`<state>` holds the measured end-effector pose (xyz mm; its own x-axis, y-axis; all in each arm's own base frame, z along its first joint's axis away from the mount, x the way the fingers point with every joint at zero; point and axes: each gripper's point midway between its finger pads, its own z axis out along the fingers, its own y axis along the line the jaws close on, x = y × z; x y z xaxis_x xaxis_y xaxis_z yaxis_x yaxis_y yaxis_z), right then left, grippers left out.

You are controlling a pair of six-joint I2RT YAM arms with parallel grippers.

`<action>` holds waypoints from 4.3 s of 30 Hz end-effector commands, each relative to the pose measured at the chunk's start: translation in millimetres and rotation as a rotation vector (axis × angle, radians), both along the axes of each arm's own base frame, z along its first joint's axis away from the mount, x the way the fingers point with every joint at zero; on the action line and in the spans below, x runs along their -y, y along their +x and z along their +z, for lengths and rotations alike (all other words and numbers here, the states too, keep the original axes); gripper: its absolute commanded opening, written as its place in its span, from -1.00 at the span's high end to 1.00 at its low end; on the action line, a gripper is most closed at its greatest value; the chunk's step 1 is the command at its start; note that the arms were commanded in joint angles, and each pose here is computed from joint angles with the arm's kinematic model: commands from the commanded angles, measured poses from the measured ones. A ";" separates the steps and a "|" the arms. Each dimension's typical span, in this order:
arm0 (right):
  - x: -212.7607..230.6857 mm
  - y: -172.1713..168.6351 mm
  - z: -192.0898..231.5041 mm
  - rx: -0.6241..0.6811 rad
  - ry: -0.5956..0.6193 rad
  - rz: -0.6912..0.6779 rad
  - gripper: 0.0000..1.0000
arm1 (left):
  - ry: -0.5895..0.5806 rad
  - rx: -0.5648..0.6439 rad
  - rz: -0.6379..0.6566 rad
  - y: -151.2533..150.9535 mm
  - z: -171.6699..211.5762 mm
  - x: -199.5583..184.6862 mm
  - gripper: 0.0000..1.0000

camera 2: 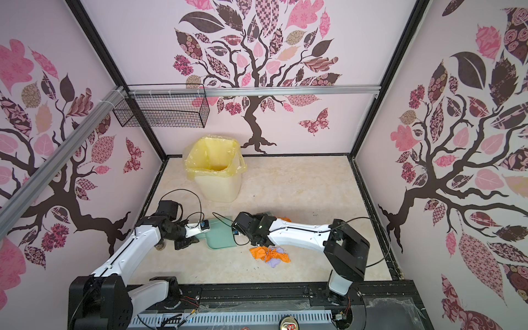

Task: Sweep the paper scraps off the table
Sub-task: 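Push the brush with the right gripper toward the dustpan held by the left gripper, then sweep the orange and purple scraps into the dustpan with the right gripper's brush, then brush more scraps into the dustpan with the right gripper while the left holds it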

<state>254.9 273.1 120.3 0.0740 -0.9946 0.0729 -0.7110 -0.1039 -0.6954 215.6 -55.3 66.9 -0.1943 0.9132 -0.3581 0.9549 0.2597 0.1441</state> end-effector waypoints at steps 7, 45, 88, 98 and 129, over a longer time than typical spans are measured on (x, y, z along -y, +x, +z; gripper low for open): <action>44.6 -2.6 100.8 0.280 0.200 -0.235 1.00 | -0.002 0.022 -0.025 14.7 12.2 18.3 1.00; 117.0 -21.5 -13.2 -0.035 0.380 -1.285 1.00 | 0.091 -0.067 -0.123 -37.8 -19.8 60.4 1.00; -24.2 -57.2 52.0 -0.419 0.804 -1.011 1.00 | 0.054 -0.065 -0.109 6.0 -17.4 122.8 1.00; 56.1 -63.1 91.3 -0.191 0.733 -1.128 1.00 | 0.073 -0.057 -0.129 -7.4 -26.6 111.1 1.00; 123.0 -149.1 22.6 -0.302 0.473 -1.461 1.00 | 0.085 -0.071 -0.296 -68.3 -21.2 61.2 1.00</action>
